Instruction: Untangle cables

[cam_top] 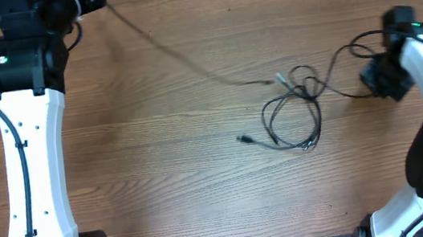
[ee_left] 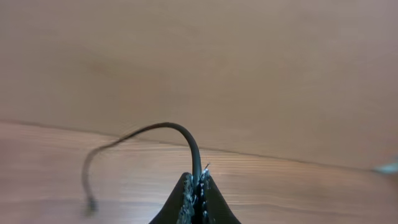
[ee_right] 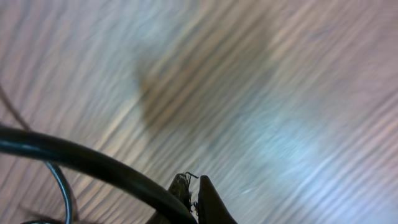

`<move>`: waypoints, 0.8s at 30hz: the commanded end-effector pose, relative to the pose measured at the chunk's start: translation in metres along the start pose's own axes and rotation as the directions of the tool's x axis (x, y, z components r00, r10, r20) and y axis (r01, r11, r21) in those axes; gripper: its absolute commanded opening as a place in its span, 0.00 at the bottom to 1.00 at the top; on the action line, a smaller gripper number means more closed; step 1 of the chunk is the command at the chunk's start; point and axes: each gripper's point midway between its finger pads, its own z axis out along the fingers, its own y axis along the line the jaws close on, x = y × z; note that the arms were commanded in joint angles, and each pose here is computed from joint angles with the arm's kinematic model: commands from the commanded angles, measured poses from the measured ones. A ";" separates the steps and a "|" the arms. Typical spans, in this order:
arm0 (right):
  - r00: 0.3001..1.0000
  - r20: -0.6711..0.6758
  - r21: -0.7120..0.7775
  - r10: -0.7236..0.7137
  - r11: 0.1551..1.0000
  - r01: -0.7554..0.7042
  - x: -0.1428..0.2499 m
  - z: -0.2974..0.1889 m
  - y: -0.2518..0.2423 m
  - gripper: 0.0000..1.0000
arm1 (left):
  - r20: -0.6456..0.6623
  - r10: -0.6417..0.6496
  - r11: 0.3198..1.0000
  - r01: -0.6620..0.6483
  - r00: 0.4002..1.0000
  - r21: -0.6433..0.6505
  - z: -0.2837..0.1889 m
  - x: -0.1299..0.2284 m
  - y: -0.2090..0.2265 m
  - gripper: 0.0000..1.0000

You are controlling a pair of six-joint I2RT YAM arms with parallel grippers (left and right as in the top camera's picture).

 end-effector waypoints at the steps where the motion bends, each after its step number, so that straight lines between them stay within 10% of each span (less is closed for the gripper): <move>1: 1.000 0.016 0.019 0.027 0.999 -0.027 -0.016 0.002 -0.021 0.04 | 0.061 0.059 0.971 -0.043 0.996 -0.235 -0.020 -0.019 0.046 0.04; 24: 0.997 -0.079 -0.125 -0.003 0.992 -0.007 0.005 -0.001 0.011 0.04 | 0.142 0.080 0.791 0.024 0.987 -0.611 -0.043 -0.060 0.284 0.04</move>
